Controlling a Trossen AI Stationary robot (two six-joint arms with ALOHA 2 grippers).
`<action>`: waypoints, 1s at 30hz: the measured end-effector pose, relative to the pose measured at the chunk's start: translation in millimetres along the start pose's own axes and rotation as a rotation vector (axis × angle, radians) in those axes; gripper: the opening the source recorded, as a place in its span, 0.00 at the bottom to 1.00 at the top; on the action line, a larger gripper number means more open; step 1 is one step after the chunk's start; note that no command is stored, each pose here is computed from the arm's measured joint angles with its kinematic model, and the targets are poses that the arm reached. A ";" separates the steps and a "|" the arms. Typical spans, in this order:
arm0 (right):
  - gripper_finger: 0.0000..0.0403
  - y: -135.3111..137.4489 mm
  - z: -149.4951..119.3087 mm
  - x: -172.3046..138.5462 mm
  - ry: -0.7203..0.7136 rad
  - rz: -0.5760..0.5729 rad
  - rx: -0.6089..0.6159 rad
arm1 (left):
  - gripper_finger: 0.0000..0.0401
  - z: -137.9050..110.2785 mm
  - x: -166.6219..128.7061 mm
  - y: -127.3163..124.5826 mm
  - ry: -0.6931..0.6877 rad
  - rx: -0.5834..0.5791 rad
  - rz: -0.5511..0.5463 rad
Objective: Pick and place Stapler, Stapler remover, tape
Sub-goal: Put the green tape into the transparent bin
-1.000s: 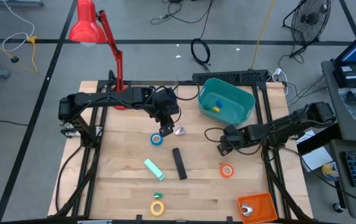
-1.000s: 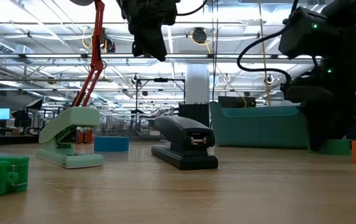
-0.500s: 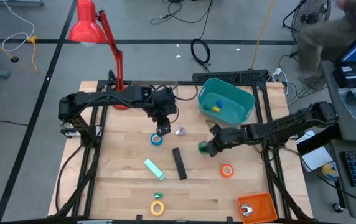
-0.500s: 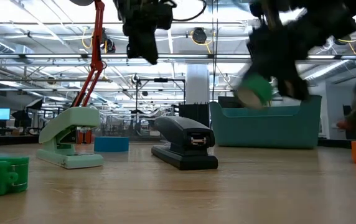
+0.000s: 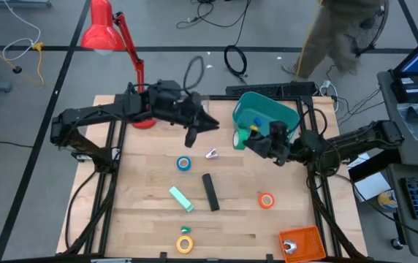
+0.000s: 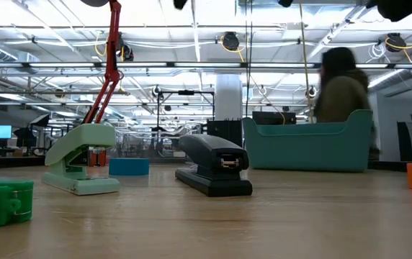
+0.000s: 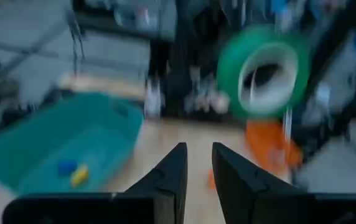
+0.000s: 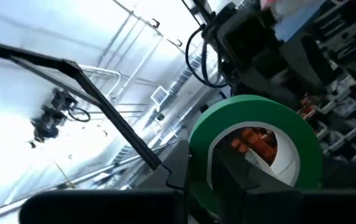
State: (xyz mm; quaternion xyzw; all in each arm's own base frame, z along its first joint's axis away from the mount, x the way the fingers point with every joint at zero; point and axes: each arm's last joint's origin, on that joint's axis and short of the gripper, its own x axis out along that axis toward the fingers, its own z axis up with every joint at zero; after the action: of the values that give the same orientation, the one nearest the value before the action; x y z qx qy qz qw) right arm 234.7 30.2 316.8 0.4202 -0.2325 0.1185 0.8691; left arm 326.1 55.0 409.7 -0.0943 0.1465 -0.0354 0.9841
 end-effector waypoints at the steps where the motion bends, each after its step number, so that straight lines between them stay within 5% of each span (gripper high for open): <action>1: 0.07 -0.7 0.5 0.1 -0.003 -0.005 -0.017 | 0.19 2.3 0.4 0.3 -0.024 -0.034 0.003; 7: 0.07 -9.1 -3.5 -0.2 0.039 -0.089 -0.069 | 0.19 -9.7 22.7 14.1 0.050 -0.273 -0.115; 11: 0.07 -10.1 -3.2 -0.5 0.027 -0.109 -0.078 | 0.22 -15.8 31.7 13.7 0.081 -0.258 -0.138; 21: 0.07 -12.5 -4.3 -0.4 0.018 -0.143 -0.084 | 0.53 -14.6 33.2 11.5 0.058 -0.255 -0.101; 30: 0.07 -17.7 -4.8 0.7 0.012 -0.166 -0.077 | 0.51 -5.9 33.2 10.7 -0.030 -0.223 -0.111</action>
State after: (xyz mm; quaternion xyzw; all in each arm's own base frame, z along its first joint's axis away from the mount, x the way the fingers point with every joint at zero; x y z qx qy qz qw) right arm 243.9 23.0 302.6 0.4035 -0.1959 0.0393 0.8929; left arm 356.5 61.2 392.8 -0.2118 0.1291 -0.0716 0.9661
